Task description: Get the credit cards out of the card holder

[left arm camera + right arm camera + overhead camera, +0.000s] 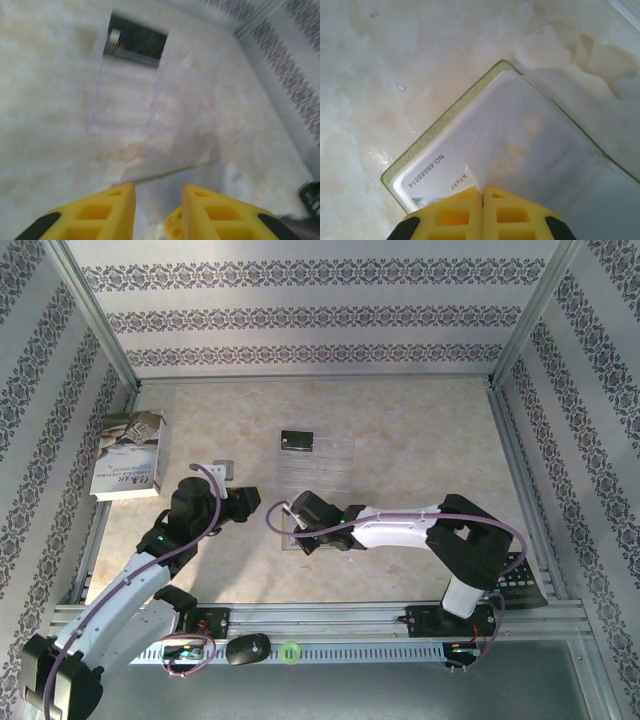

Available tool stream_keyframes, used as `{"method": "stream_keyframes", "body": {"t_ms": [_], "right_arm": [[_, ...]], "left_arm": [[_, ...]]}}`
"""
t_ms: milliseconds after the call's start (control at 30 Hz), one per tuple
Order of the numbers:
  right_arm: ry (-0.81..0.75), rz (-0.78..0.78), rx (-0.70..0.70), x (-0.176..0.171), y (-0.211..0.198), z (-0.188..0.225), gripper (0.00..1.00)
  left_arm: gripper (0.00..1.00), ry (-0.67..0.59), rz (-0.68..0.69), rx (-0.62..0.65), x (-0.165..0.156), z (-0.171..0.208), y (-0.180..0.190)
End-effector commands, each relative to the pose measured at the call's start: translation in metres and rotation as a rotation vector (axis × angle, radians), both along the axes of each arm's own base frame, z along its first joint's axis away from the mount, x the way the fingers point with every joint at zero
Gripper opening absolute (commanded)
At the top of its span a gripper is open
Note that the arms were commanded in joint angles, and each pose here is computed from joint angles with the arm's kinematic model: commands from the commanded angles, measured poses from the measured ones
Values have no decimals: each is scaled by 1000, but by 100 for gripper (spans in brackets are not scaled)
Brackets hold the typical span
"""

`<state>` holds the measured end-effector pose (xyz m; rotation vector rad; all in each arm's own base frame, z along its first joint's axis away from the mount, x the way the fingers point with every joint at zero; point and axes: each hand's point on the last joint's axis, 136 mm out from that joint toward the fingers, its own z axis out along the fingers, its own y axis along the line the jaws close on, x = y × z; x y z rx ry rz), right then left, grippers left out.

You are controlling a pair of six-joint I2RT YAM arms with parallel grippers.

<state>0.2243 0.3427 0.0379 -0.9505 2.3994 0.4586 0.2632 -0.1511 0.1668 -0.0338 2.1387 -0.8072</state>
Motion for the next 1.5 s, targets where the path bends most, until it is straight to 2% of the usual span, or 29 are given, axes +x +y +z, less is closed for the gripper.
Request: {"method": "stream_keyframes", "body": {"t_ms": [0, 100, 267, 400, 533, 700, 833, 1000, 1100, 1200, 1267, 1333, 1467], "right_arm": [[34, 11, 248, 2, 19, 27, 0], [79, 13, 309, -2, 17, 26, 0], [105, -10, 338, -6, 11, 23, 0], [112, -25, 350, -7, 6, 23, 0], [117, -46, 355, -7, 1, 22, 0], [111, -92, 351, -4, -6, 21, 0], [110, -183, 327, 0, -20, 12, 0], [106, -346, 257, 6, -48, -2, 1], [77, -497, 209, 12, -76, -5, 16], [9, -572, 203, 18, -95, 10, 31], [-39, -538, 250, 20, -93, 34, 34], [-41, -437, 317, 17, -75, 58, 36], [91, -256, 381, 6, -27, 75, 35]], "left_arm": [[26, 82, -61, -73, -10, -30, -22], [21, 104, -114, -57, -17, -54, -44], [5, 100, -189, -71, -16, -66, -77], [0, 123, -212, -38, -14, -80, -89], [0, 183, -189, -15, -16, -102, -88], [0, 232, -175, 34, -21, -112, -82], [0, 311, -162, 122, -26, -131, -72], [0, 360, -165, 146, -30, -144, -71], [0, 382, -174, 168, -29, -150, -73], [0, 388, -184, 170, -29, -154, -75], [0, 382, -192, 169, -28, -152, -76], [0, 374, -195, 170, -27, -151, -77], [0, 359, -198, 165, -24, -147, -79]]}}
